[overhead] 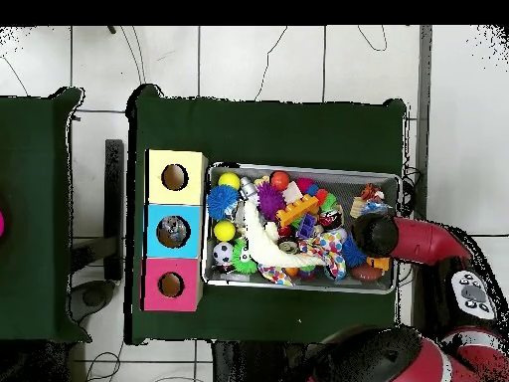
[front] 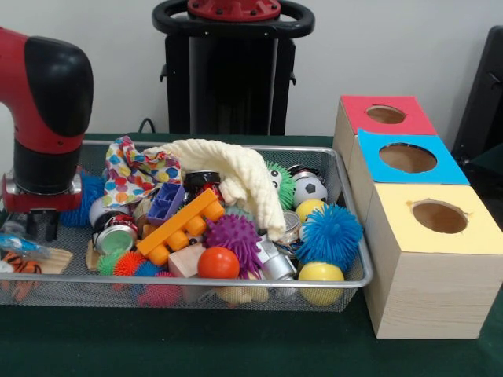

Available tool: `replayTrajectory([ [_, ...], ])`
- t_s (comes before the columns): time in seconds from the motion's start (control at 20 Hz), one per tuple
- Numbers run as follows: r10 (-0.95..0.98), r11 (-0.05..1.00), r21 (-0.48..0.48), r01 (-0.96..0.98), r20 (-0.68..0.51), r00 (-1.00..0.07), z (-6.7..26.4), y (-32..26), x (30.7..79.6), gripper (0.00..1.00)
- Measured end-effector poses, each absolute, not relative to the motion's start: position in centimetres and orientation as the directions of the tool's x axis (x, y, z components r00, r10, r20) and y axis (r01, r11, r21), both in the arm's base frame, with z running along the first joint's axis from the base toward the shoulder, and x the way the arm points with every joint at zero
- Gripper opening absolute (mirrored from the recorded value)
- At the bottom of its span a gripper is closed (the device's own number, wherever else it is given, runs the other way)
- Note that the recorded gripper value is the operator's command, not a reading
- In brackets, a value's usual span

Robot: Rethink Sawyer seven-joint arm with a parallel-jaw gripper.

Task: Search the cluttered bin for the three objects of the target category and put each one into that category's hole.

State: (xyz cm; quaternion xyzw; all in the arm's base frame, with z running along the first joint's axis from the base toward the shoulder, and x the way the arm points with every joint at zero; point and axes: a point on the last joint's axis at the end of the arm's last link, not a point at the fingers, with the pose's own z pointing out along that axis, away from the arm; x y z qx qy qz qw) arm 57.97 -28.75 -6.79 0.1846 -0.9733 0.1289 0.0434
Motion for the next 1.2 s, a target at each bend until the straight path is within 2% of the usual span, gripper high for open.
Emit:
replayTrajectory([
  [0.5,-0.272,0.936,-0.204,-0.287,0.100,-0.957,-6.5,-29.7,58.4,1.00],
  [1.2,-0.138,0.983,-0.111,-0.145,0.072,-0.988,-6.2,-30.7,58.3,1.00],
])
